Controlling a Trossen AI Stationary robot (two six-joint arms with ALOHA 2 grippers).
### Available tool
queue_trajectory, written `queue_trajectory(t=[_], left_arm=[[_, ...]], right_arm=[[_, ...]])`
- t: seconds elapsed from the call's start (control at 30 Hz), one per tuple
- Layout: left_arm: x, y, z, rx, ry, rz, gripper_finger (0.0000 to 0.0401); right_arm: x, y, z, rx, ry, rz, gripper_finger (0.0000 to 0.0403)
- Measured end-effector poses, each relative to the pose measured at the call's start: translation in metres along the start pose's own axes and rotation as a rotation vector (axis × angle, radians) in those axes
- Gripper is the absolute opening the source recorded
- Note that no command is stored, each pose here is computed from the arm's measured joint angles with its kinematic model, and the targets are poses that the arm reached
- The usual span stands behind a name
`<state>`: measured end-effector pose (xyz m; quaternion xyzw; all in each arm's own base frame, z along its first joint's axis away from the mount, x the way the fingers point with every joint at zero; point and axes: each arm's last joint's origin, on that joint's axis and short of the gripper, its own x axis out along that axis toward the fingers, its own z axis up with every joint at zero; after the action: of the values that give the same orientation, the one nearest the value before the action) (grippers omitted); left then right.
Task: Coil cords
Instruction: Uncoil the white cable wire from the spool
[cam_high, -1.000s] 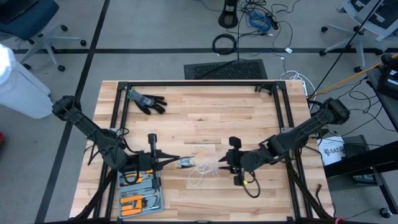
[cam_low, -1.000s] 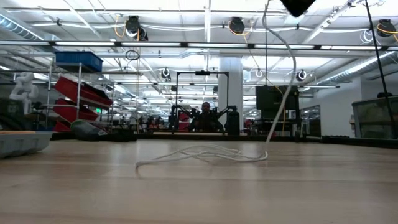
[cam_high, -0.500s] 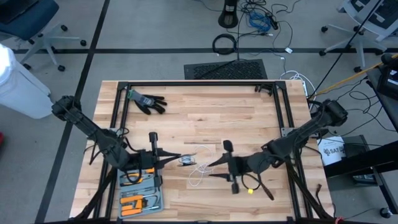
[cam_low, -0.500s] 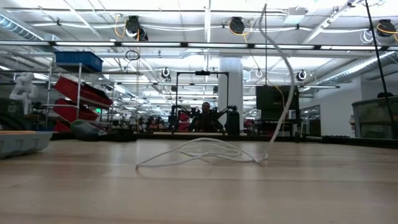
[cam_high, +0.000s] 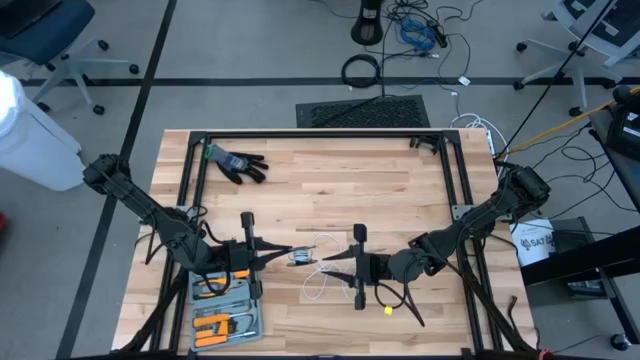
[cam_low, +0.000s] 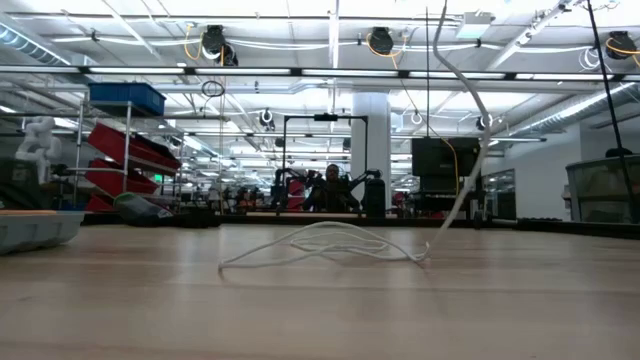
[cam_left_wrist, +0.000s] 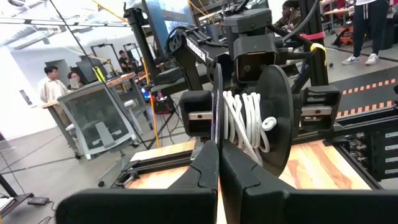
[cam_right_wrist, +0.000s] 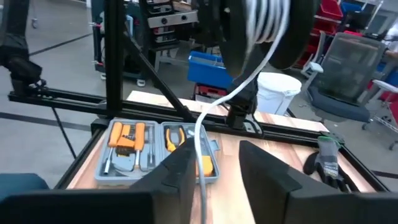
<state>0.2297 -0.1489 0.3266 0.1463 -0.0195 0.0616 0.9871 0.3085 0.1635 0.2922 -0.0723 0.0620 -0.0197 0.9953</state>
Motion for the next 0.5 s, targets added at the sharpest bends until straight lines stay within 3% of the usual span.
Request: queue_trajectory(t=[0.27, 0.5], left_arm=[[0.0, -0.0002, -0.0006, 0.005, 0.005, -0.001, 0.0], [-0.0001, -0.001, -0.0034, 0.027, 0.028, -0.008, 0.0]], right_arm=[[-0.0024, 0.0041, 0.0001, -0.016, 0.0, 0.016, 0.0009], [-0.0048, 0.008, 0.0009, -0.035, -0.007, 0.029, 0.002]])
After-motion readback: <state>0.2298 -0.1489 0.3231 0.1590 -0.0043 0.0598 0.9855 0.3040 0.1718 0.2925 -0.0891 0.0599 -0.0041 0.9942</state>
